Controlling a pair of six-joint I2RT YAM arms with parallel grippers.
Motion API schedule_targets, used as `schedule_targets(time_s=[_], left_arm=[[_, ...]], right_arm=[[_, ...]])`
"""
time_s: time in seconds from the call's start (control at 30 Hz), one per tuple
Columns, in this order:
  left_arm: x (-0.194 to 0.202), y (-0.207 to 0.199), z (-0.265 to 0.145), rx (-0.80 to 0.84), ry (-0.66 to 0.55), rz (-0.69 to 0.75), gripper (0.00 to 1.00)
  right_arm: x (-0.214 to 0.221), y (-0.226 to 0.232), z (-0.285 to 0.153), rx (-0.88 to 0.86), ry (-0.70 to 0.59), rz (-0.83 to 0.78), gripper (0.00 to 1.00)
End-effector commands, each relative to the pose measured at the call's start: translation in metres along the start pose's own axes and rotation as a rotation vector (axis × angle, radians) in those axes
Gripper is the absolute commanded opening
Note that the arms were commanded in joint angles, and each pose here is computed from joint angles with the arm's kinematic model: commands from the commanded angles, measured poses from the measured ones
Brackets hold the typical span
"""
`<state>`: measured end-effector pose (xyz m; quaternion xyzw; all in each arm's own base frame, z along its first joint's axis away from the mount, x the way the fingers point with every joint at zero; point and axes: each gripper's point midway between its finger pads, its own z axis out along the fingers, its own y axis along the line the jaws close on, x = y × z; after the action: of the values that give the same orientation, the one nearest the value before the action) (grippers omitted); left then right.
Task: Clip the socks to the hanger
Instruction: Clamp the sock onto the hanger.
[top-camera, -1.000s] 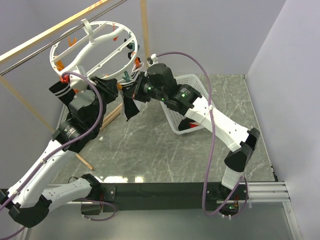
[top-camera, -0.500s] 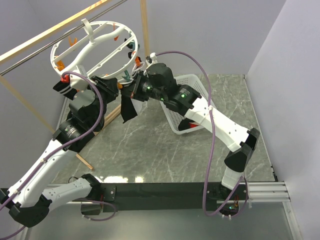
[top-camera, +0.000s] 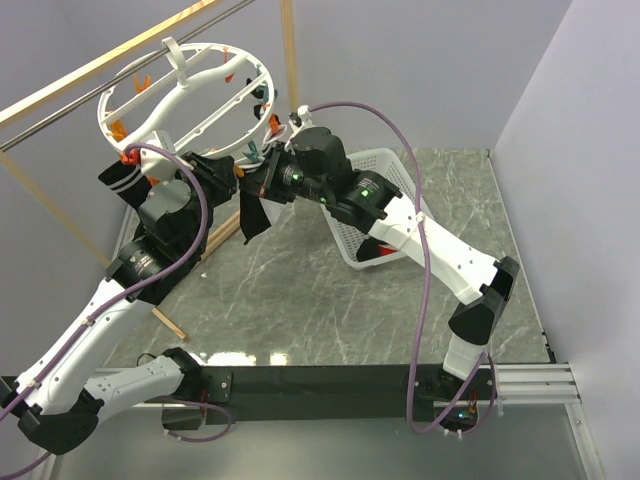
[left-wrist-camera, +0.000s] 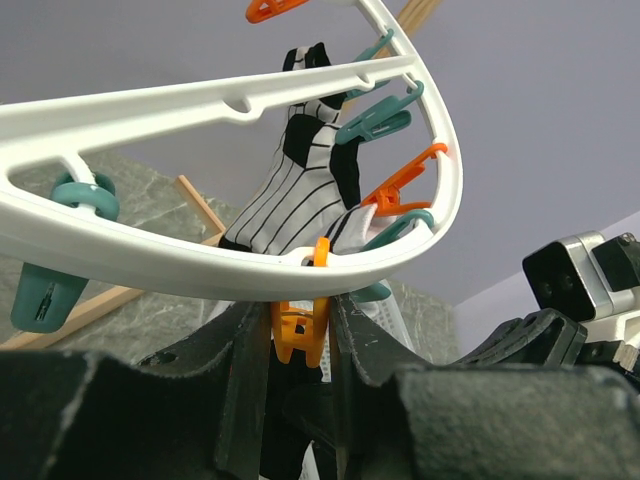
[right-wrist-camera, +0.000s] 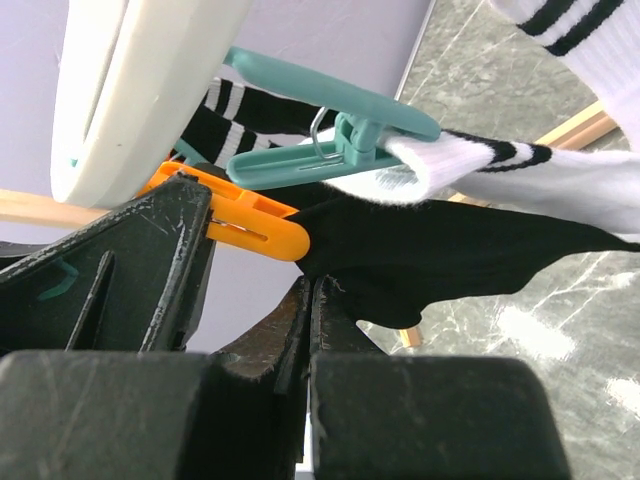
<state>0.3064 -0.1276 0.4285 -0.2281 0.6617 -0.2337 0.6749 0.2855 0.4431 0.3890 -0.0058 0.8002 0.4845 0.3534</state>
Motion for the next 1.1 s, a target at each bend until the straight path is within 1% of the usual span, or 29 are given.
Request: schedule_targets(time_s=[0.0,0.33,0.57,0.8,1.07], left_arm=[[-0.012,-0.011,0.000,0.038,-0.037,-0.030,0.09],[-0.008,-0.011,0.000,0.040,-0.025,-0.032,0.09],[-0.009,-0.015,0.000,0.048,-0.019,-0.041,0.09],[-0.024,-0.021,-0.003,0.046,-0.032,-0.063,0.09],[-0.034,-0.027,-0.007,0.053,-0.030,-0.086,0.09]], right_arm=[[-0.026,0.038,-0.023,-0.096,-0.082,-0.018,0.00],[-0.033,0.043,-0.025,-0.096,-0.105,-0.043,0.00],[-0.026,0.043,-0.023,-0.091,-0.088,-0.069,0.00],[-0.013,0.030,-0.020,-0.052,-0.063,-0.102,0.00],[-0.013,0.024,-0.023,-0.024,-0.116,-0.157,0.00]])
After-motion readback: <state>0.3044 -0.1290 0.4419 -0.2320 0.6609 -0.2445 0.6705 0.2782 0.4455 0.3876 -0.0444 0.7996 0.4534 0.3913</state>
